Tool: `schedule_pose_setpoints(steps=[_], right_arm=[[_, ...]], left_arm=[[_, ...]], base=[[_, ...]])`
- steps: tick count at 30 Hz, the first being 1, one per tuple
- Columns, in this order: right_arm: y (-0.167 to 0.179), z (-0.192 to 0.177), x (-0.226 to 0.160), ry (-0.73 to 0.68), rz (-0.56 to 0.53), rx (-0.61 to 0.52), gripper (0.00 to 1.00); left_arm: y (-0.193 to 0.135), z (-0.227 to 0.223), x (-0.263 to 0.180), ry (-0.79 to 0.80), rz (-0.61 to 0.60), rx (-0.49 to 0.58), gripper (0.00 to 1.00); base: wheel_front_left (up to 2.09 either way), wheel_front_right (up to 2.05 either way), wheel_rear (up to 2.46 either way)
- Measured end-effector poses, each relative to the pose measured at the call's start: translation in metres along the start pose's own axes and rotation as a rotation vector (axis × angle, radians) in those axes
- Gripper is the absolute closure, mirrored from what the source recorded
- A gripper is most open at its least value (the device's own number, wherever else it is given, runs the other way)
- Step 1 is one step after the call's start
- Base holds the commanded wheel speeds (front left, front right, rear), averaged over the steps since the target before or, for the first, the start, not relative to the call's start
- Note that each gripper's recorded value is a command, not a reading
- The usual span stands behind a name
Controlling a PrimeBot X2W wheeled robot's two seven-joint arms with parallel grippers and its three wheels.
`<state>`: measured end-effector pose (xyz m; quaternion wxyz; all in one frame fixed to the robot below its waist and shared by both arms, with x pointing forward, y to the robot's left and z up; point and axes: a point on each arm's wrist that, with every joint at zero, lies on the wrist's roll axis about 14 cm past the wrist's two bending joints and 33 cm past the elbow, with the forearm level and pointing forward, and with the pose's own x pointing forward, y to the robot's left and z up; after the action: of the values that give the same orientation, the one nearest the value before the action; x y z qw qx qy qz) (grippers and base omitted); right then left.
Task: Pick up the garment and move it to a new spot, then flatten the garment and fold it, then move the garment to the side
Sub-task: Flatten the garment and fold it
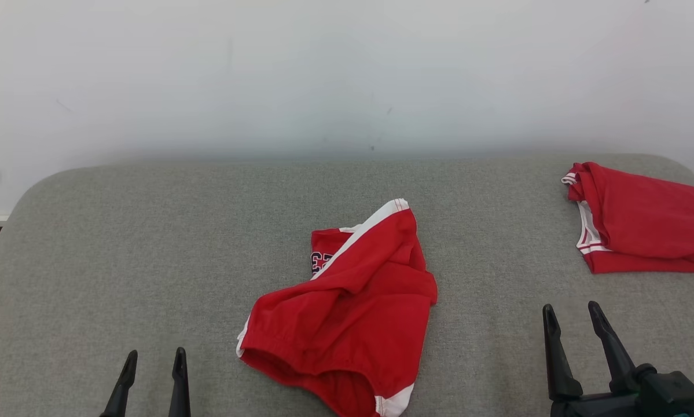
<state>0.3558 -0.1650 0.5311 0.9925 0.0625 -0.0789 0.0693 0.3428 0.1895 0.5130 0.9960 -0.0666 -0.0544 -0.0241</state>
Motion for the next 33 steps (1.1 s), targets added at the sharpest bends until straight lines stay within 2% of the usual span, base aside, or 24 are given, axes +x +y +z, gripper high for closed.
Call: schedule_pose_setpoints(steps=[4, 7, 19, 24, 27, 33], right_arm=[[0.001, -0.003, -0.002, 0.008, -0.002, 0.003, 0.0], [0.002, -0.005, -0.003, 0.014, 0.0, 0.001, 0.0], [0.002, -0.014, -0.001, 0.045, 0.005, 0.0, 0.0], [-0.004, -0.019, 0.001, 0.059, -0.011, -0.004, 0.0], [-0.01, -0.019, 0.002, 0.062, -0.03, -0.007, 0.0], [-0.023, -0.025, -0.002, 0.08, -0.074, -0.005, 0.0]], left_arm=[[-0.004, -0.001, -0.001, 0.004, -0.013, -0.002, 0.0], [-0.024, -0.009, -0.001, 0.028, -0.073, -0.008, 0.0], [-0.141, -0.071, -0.018, 0.245, -0.462, -0.065, 0.0], [-0.178, -0.091, -0.023, 0.318, -0.617, -0.041, 0.0], [-0.188, -0.105, -0.025, 0.367, -0.671, -0.031, 0.0], [-0.194, -0.129, -0.018, 0.449, -0.705, -0.017, 0.0]], base=[[0.0, 0.0, 0.0], [0.0, 0.0, 0.0], [0.0, 0.0, 0.0], [0.0, 0.0, 0.0], [0.0, 0.0, 0.0], [0.0, 0.0, 0.0]])
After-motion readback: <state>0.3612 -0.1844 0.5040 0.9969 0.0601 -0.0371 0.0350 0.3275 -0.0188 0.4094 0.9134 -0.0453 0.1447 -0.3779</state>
